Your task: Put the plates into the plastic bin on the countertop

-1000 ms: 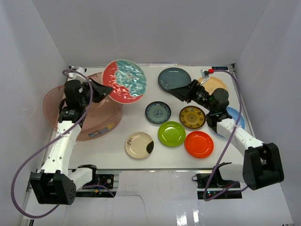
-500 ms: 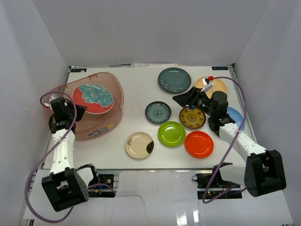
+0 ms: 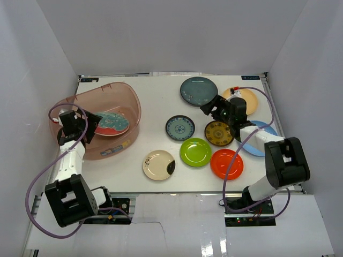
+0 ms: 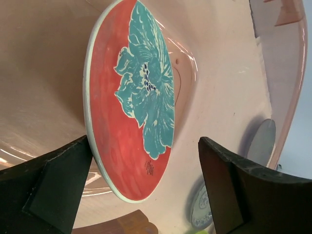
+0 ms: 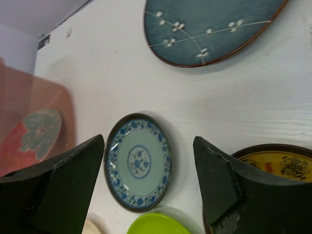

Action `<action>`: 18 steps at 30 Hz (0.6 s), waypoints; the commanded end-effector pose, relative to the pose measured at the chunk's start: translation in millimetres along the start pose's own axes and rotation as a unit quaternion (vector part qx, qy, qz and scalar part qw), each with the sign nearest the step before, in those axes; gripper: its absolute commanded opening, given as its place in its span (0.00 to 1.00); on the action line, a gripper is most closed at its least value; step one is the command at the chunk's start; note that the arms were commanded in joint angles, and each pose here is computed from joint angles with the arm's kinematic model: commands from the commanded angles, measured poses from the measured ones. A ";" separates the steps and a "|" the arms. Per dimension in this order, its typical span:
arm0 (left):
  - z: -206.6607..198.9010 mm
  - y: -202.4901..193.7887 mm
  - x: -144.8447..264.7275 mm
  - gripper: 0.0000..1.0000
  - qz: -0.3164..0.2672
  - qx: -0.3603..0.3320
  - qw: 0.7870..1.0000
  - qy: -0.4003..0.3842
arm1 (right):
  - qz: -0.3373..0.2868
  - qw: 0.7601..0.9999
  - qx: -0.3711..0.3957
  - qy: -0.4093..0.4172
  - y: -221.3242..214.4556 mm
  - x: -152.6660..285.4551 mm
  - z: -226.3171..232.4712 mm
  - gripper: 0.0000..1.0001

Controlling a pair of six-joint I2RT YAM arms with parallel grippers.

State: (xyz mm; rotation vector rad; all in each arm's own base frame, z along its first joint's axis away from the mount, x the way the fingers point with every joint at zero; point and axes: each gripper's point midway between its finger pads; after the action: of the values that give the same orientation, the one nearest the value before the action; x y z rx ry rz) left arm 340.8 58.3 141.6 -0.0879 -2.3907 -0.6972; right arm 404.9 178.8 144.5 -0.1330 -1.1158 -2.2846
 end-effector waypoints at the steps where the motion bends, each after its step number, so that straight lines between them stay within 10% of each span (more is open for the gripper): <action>1: -36.4 29.8 15.8 0.98 -0.052 -0.030 0.996 -0.059 | -0.055 0.998 -0.018 -0.039 30.8 -20.2 -11.4 0.80; 18: 36.2 31.1 0.7 0.98 -0.044 -0.097 0.986 0.125 | -0.096 0.976 -0.146 -0.129 35.4 -105.7 -72.0 0.65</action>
State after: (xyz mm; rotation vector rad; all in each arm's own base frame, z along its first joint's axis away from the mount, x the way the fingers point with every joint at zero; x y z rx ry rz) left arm 326.2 92.2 133.9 0.0131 -2.1726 -0.8735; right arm 496.2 164.8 69.5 -0.4983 -0.9645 -2.5399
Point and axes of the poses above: each gripper's point midway between its finger pads, its own x axis back along the fingers, its own z axis along the line the jaws close on, y = z × x
